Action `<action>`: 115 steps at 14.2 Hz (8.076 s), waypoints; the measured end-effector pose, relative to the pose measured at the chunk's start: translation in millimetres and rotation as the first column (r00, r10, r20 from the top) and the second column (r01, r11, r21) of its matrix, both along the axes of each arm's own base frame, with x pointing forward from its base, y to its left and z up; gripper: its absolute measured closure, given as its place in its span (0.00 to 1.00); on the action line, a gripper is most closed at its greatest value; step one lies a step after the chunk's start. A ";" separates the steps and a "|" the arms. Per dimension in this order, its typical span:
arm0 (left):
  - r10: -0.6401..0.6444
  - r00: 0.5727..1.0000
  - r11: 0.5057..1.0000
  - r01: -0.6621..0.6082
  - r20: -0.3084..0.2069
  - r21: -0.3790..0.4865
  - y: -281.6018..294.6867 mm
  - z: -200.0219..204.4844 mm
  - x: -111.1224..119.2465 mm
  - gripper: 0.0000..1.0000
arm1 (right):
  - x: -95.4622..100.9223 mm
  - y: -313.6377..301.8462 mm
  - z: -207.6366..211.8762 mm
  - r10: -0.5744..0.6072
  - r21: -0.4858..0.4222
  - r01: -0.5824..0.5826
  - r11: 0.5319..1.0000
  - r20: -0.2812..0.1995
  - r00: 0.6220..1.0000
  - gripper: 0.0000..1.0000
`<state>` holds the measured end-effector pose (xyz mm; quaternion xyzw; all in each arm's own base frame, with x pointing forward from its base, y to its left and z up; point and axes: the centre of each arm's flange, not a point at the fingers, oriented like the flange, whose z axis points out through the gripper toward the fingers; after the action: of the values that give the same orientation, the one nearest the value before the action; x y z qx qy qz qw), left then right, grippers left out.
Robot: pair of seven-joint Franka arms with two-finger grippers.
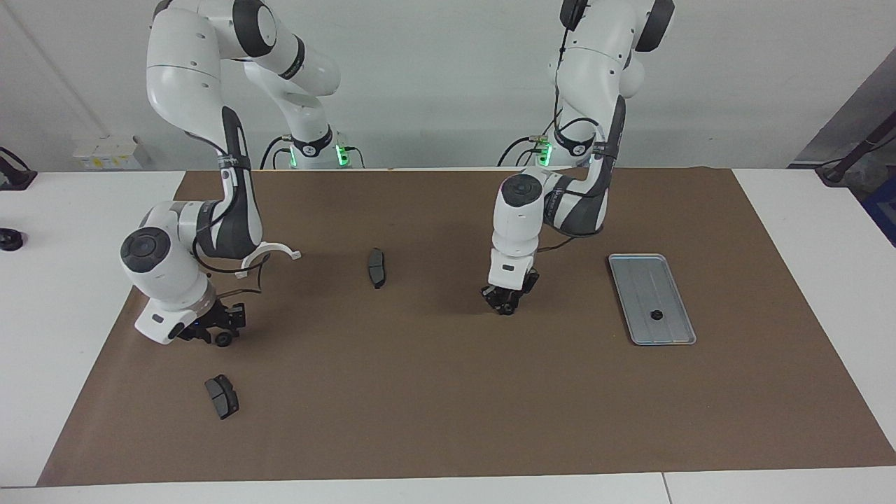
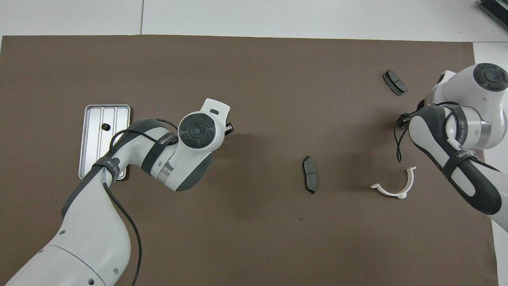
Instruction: Pick bearing gear from pile to tray
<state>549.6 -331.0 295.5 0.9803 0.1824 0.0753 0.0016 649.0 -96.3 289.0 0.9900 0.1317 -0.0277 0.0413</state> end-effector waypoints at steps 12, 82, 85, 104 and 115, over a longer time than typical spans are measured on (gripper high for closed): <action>-0.121 0.988 0.993 0.122 -0.092 0.003 197.8 135.4 51.9 0.65 | -0.6 4.1 1.3 0.007 0.004 -0.007 1.000 0.034 0.999 0.59; -0.025 0.998 0.997 0.028 0.053 -0.065 -9.4 0.8 70.1 0.36 | -42.3 75.6 327.9 -0.274 0.094 0.264 0.960 0.103 0.956 0.14; -0.033 0.998 0.998 0.036 0.061 -0.052 -7.8 1.3 71.9 0.57 | -77.6 15.4 322.8 -0.344 0.166 0.338 0.927 0.011 0.939 0.15; -0.232 0.967 0.973 0.230 -0.102 -0.029 296.4 111.9 64.7 0.65 | -112.9 1.4 341.5 -0.337 0.081 0.334 0.939 0.022 0.941 0.00; -0.397 0.912 0.918 0.397 -0.101 -0.025 371.6 31.6 -13.9 0.58 | -111.2 107.8 334.5 -0.288 0.009 0.289 0.957 -0.020 0.957 0.00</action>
<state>535.7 40.6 327.1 0.9995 -0.0203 0.0220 0.0093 537.8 11.5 623.5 0.9986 -0.0135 -0.0416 0.0296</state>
